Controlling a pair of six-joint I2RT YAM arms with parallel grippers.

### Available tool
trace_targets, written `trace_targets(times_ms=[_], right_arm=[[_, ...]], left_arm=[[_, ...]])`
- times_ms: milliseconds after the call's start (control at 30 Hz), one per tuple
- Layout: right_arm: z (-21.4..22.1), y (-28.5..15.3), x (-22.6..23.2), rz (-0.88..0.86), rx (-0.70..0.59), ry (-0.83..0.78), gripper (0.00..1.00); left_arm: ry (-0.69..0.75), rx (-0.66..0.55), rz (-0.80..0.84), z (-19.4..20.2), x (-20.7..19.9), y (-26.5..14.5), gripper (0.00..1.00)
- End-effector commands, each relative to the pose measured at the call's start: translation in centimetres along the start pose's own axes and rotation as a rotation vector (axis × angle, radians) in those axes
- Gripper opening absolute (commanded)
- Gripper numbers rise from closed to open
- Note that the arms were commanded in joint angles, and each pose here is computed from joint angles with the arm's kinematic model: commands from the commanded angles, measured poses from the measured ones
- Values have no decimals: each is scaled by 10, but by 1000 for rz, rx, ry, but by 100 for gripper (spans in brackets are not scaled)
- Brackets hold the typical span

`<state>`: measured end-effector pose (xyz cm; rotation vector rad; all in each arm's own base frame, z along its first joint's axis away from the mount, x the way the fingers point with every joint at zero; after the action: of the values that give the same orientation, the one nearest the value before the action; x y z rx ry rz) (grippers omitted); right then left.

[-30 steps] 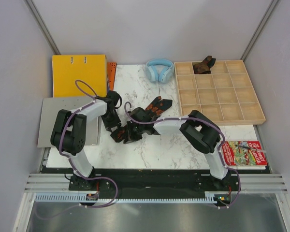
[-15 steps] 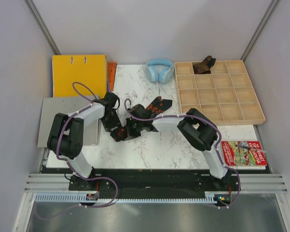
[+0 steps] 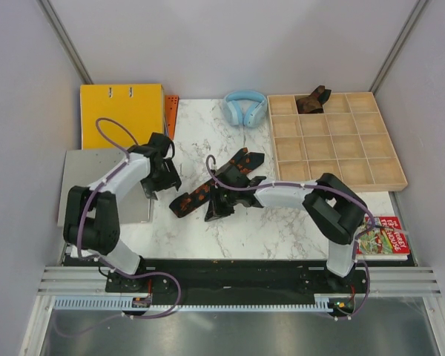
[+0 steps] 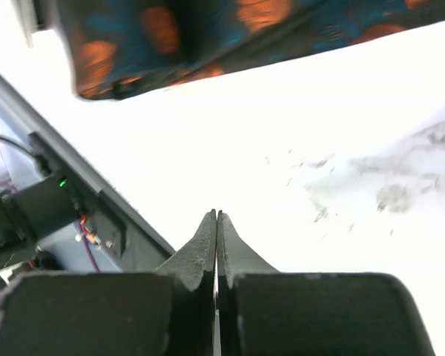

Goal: Roll the ties
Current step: Roll the tie at the center of the board.

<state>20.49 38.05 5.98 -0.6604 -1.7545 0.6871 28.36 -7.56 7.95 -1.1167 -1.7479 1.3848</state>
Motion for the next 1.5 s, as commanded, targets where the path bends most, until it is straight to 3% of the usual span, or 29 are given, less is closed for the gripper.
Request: trace_targets(times_ms=[0,233,533,767,1467], right_arm=[[-19,-35,31,-58,-65,-111,0],[-59,-47,66,-130,-94,-138,1],[-80,-14,88,-227,-33,-110,0],[-83,6,83,-227,-14,-91,0],[-69,39,40,-195,48,-54,0]], left_arm=[[-17,-120,68,4,17,-43,81],[-103,-239,256,34,31,-70,81],[-183,-223,458,70,26,-50,75],[-188,-285,495,69,28,-49,74],[-171,-316,558,66,15,-35,73]])
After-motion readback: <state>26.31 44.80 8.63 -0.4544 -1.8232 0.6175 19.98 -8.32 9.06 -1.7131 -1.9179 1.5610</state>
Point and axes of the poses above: each gripper's point midway between its finger pads, its own y axis out along the fingers, its own x axis along the line the jaws close on, z = x × y, the point moved 3 cm from there along -y, back along the fingers, and after that the axes turned 1 degree about -y, right-handed, at the moved point
